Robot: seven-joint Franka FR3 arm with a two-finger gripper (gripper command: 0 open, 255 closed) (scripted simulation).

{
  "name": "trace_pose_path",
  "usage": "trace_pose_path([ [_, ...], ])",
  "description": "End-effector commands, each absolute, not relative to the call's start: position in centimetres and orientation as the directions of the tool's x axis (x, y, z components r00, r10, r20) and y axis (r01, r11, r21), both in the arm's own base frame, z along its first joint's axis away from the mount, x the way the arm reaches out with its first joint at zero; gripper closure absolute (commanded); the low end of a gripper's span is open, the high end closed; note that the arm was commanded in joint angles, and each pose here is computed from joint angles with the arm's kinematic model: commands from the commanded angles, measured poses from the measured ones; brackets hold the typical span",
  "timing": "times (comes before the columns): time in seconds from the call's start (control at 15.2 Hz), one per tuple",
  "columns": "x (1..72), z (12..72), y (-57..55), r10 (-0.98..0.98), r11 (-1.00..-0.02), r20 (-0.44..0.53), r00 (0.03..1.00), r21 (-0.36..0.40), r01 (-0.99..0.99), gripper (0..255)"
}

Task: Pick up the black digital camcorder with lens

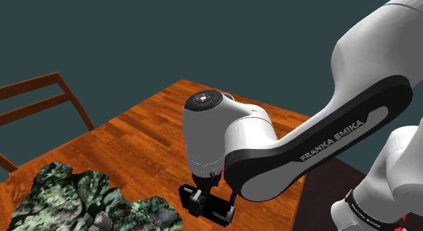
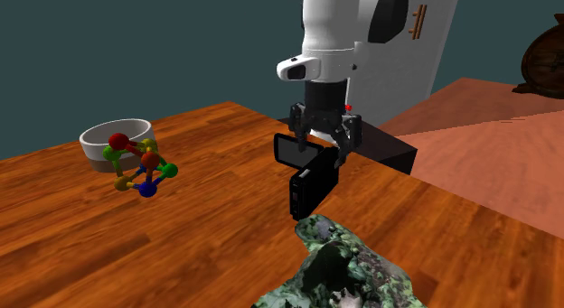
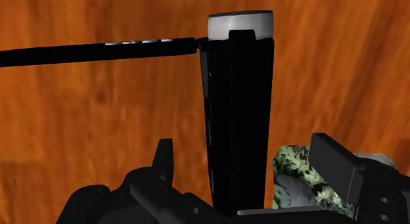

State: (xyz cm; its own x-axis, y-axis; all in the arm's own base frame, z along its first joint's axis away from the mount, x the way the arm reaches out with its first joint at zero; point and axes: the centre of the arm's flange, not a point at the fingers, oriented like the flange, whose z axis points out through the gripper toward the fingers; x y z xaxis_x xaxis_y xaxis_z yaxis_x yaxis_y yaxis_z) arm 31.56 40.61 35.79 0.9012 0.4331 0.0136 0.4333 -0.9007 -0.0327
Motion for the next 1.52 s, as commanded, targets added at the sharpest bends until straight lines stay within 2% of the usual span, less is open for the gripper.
trace_pose_path([
  [0.0,31.5,34.7,40.8,0.435,-0.900,0.014,0.900,-0.033,0.435,0],
  [0.4,31.5,32.3,40.8,0.435,-0.900,0.014,0.900,-0.033,0.435,0],
  [0.46,31.5,32.3,40.8,0.435,-0.900,0.014,0.900,-0.033,0.435,255],
  [1.06,31.5,32.3,40.8,0.435,-0.900,0.014,0.900,-0.033,0.435,255],
  [1.45,31.5,35.4,40.8,0.435,-0.900,0.014,0.900,-0.033,0.435,255],
])
